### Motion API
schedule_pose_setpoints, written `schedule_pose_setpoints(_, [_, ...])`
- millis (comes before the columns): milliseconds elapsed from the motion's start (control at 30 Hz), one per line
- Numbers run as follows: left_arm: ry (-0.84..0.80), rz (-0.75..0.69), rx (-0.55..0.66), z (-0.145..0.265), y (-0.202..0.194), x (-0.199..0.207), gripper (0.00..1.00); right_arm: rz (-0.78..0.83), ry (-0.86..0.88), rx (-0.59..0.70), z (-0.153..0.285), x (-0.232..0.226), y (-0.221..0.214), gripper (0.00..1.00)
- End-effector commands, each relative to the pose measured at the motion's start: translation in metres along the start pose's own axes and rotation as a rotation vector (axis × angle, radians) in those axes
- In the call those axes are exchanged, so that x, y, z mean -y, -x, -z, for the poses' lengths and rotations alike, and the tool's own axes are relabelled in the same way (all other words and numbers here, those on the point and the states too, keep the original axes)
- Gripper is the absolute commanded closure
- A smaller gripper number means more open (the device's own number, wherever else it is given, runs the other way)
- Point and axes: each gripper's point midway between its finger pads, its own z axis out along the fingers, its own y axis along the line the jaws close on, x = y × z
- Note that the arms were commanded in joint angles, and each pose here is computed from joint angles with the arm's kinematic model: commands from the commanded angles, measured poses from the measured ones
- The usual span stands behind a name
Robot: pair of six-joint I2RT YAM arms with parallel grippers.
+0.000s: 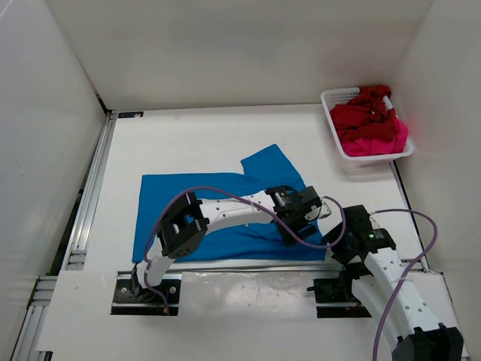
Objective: Fold and stack the t-shirts
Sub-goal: Fold the flattened tshirt in 1/3 of the way
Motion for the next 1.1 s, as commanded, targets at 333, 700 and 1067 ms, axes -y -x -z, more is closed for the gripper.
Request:
schedule_pose_setpoints(333, [0.091,0.026,-0.025,-0.029,0.003,-0.027,0.47,-0.038,0.054,-0.017,-0.007,-0.006,-0.006,0.40])
schedule_pose_setpoints(700, [0.149,0.084,0.023,-0.003,0.016,-0.061,0.61,-0.037,0.063,-0.088,-0.017,0.002,-0.025,0.67])
schedule_pose_setpoints(1067, [0.300,0.194,-0.018,0.004,-0.004,-0.136,0.44,-0.037,0.045,-0.075,-0.019,0.007,-0.024,0.95])
